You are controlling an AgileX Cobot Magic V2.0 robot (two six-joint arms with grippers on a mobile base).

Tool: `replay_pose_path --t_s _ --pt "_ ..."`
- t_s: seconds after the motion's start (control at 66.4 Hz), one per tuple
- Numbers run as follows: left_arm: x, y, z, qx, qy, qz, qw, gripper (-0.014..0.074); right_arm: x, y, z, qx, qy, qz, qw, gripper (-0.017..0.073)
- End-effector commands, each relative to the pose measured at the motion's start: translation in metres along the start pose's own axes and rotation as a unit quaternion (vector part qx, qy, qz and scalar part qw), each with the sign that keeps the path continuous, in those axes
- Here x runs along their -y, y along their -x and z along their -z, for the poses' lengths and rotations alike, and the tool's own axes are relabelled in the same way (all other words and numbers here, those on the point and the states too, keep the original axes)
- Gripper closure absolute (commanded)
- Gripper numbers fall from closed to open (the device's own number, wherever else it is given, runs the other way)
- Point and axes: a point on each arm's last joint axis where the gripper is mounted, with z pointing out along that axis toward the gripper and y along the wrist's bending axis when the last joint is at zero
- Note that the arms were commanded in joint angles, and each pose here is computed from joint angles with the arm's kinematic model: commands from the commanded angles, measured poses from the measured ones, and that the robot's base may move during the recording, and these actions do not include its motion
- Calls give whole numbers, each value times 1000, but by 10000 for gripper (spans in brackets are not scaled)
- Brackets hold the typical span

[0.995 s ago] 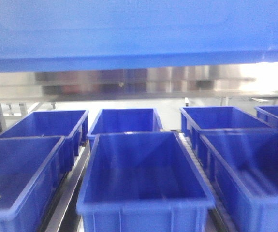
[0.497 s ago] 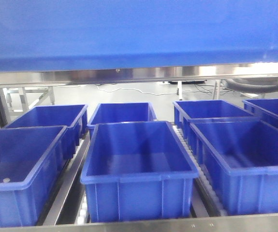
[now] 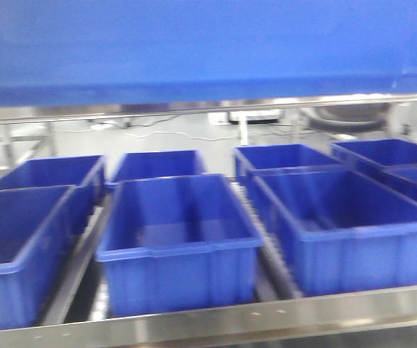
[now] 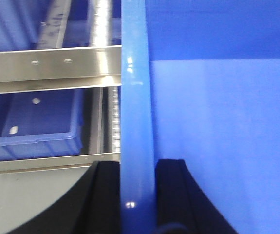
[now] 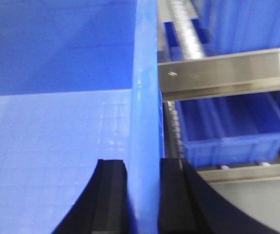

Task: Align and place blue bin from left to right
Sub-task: 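Back the base away from the rack holding the bin in both grippers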

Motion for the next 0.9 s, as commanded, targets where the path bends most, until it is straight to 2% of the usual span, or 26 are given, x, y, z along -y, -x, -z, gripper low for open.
replay_pose_path --t_s 0.0,0.889 --pt "2 8 6 42 -24 -3 999 704 -3 11 10 55 36 3 998 629" --pt "2 8 6 42 -24 -3 999 704 -3 11 10 55 36 3 998 629"
